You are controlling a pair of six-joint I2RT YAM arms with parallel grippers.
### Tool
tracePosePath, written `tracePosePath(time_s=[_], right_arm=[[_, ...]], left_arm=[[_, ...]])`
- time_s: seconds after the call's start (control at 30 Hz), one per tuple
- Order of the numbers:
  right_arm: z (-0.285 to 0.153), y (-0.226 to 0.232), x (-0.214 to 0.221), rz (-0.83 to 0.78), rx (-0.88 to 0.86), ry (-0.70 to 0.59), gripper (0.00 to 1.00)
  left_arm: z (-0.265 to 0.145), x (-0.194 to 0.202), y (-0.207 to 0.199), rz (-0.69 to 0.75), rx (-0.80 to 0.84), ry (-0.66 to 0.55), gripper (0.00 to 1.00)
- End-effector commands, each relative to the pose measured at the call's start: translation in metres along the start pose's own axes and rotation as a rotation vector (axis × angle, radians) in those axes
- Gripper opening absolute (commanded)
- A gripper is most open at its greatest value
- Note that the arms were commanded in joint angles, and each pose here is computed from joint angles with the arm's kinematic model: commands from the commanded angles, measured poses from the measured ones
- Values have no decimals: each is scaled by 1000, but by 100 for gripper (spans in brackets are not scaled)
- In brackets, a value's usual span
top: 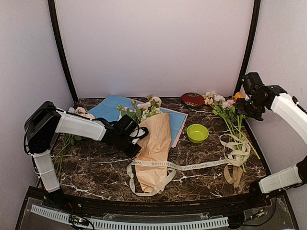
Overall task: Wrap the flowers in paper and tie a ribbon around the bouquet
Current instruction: Adjust the ribbon at the center of the board.
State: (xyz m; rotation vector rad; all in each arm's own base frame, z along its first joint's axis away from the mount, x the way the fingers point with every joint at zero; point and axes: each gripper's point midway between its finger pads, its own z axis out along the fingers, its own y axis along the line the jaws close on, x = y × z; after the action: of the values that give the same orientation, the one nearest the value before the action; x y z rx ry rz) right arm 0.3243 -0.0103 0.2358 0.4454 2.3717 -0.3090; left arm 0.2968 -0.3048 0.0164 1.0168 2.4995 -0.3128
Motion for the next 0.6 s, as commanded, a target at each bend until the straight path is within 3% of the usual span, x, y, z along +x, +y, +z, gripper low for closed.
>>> tracePosePath(time_s=[0.0,0.13,0.3,0.47,0.57], right_arm=[[-15,76,61,-103,-316,171,69],[-30,146,147,-280,-514,299,65],[-75,227,230,-615,-778,330,76],[-76,269,284,-829,-856,350,80],[-70,284,295,-882,-872,339,80]], left_arm=[[27,77,6,-11,-10,256,0],[26,77,6,-11,-10,258,0],[26,77,6,-10,-10,258,0],[26,77,5,-13,-7,261,0],[26,77,6,-14,-8,260,0]])
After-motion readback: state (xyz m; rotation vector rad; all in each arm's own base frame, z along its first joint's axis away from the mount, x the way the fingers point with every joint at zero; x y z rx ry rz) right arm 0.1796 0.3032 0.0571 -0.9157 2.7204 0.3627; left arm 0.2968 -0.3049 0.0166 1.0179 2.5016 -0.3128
